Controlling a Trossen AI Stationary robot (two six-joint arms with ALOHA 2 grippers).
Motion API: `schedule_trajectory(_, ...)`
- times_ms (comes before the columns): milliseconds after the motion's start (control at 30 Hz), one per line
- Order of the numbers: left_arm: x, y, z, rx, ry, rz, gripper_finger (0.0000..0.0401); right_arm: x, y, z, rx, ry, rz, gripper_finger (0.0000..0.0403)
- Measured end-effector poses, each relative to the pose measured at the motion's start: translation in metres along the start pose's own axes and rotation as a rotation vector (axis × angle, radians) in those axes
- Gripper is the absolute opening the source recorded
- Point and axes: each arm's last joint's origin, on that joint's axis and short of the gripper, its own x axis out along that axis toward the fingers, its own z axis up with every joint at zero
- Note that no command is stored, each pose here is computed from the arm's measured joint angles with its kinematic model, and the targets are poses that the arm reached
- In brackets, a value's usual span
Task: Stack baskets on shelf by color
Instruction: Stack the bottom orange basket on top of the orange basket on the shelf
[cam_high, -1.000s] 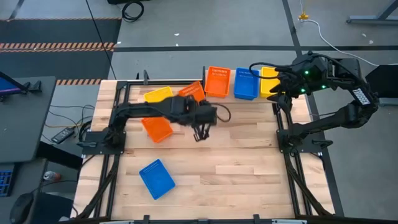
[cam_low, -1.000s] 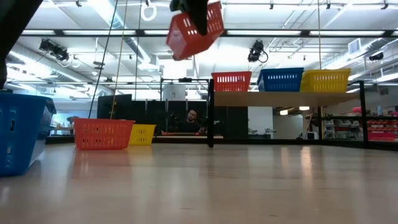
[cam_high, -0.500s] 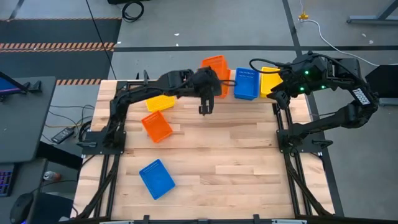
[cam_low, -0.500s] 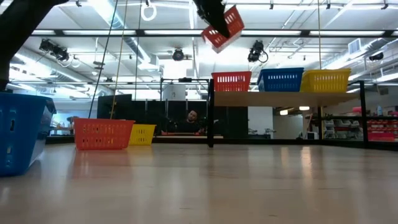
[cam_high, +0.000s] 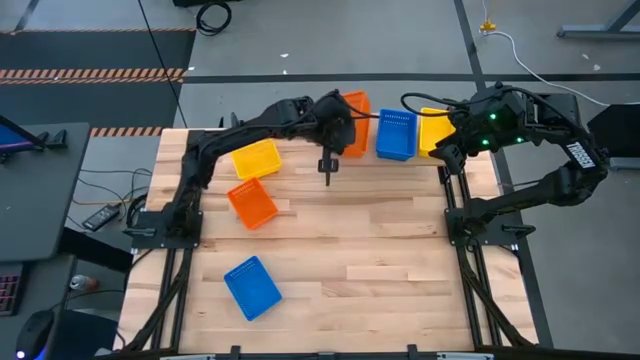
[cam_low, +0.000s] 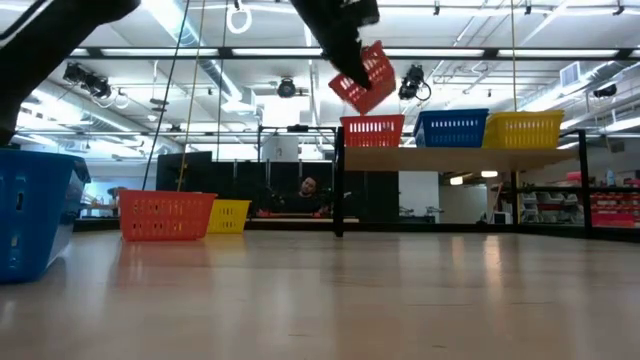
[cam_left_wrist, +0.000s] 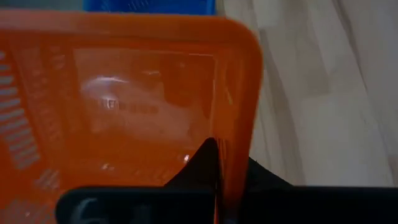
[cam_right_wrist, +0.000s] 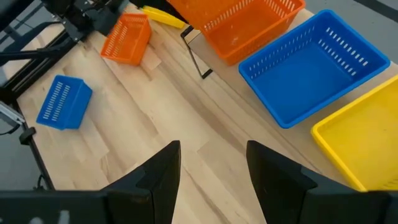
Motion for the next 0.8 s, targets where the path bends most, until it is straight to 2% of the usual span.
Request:
schedule_trajectory(167, 0.015, -0.001, -0.004, 0.002, 0.038, -0.012, 0.0011, 0.000, 0.000, 0.000, 0.000, 0.001, 0.001, 0.0190)
schedule_trajectory(367, 0.027, -0.002, -0.002, 0.026, 0.031, 0.007, 0.0037, 0.000, 0.000, 0.000, 0.000, 0.000, 0.001, 0.0190)
schedule_trajectory(800, 0.028, -0.003, -0.004, 0.007, 0.070, 0.034, 0.0070, 0.000, 0.001, 0.000, -0.003, 0.013, 0.024, 0.0190)
